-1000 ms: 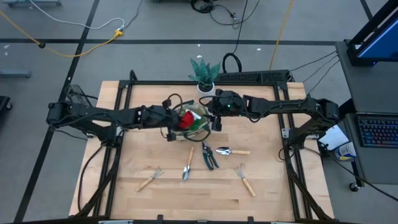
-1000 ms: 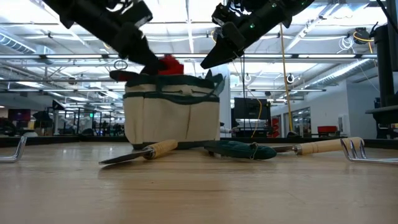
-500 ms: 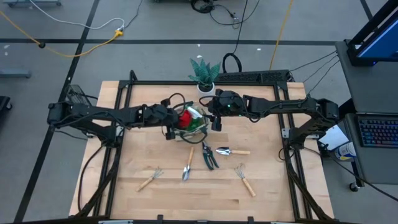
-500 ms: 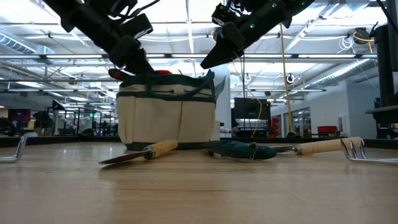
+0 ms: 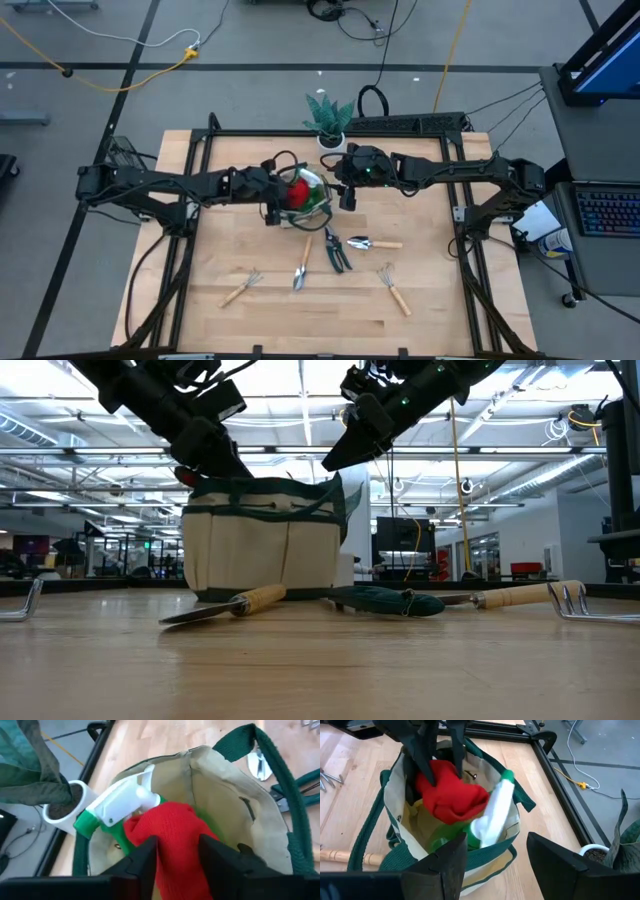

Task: Pick & Place Garden tools in Gardening bag
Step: Put the red gloves into the brown gardening bag, then put the right brown trowel into the brown gardening bag

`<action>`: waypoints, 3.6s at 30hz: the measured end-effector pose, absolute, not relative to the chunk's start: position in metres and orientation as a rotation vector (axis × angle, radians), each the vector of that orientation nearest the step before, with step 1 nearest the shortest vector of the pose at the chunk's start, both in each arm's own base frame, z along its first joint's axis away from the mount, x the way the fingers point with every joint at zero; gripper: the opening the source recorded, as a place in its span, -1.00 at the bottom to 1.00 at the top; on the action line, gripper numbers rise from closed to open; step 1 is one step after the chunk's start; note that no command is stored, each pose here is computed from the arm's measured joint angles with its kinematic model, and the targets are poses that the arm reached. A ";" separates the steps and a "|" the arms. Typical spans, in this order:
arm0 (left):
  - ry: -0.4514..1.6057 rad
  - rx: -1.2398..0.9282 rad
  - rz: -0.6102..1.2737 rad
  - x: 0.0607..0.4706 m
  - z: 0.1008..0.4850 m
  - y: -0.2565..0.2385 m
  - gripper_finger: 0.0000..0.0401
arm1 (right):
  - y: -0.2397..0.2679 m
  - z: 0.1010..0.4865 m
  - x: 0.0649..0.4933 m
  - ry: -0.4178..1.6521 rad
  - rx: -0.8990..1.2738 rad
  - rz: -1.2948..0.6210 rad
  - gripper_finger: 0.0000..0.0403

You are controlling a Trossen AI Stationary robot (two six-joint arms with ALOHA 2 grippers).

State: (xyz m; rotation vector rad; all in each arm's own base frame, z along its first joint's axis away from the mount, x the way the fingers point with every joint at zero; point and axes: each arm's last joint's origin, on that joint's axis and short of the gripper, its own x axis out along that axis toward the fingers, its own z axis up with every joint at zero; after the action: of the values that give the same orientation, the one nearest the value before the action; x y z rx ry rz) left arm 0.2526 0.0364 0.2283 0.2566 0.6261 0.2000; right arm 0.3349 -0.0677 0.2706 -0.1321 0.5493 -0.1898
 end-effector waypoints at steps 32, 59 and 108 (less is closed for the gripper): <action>0.381 0.185 0.253 0.225 0.276 0.032 -0.44 | -0.067 0.271 0.335 0.561 -0.247 -0.161 -0.03; 0.440 -0.047 0.297 0.222 0.267 0.032 -0.52 | -0.069 0.286 0.342 0.395 -0.325 -0.177 -0.03; 0.350 0.208 0.408 0.225 0.280 0.021 -0.52 | -0.031 0.287 0.301 0.699 -0.116 -0.284 -0.03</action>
State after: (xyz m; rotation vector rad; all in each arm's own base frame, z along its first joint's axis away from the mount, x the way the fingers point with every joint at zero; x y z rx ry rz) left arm 0.2255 0.0214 0.2800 0.2082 0.3495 0.4078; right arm 0.3010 -0.0308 0.2873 -0.1162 0.6994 -0.2838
